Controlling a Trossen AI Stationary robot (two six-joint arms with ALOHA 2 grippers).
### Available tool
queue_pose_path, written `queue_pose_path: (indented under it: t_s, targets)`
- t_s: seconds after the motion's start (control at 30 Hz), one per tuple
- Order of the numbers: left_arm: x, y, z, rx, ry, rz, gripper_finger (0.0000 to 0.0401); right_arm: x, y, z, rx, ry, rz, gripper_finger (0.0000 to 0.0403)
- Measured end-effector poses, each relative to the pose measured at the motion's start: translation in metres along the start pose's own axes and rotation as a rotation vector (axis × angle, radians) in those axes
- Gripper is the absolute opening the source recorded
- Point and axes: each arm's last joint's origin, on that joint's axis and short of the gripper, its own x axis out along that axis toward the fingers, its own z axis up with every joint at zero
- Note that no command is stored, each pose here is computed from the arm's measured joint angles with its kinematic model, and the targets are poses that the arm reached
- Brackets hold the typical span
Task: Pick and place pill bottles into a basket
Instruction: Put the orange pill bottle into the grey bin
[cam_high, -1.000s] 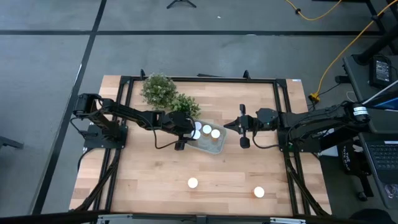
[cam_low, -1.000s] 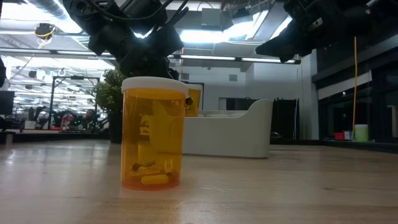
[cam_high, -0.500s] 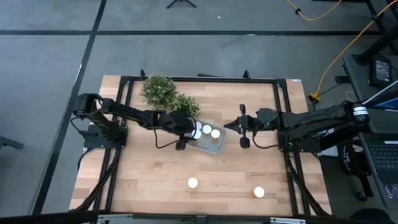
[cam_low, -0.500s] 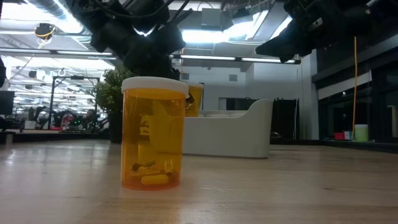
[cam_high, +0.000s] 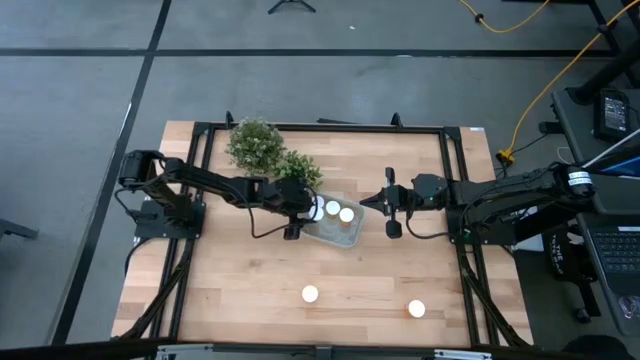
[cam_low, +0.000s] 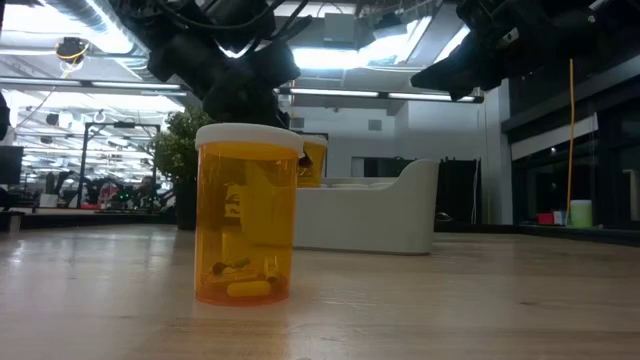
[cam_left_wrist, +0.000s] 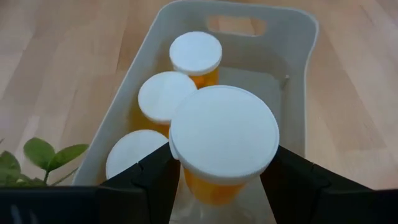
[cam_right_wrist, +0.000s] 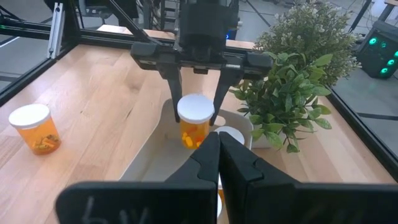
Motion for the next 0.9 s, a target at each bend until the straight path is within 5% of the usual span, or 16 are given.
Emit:
queue_pose_path:
  t_s: [0.9]
  targets:
    - [0.014,0.000,-0.008,0.000,0.033,0.003,0.0200,0.000,0.000,0.000,-0.003,-0.001,0.000,0.0010]
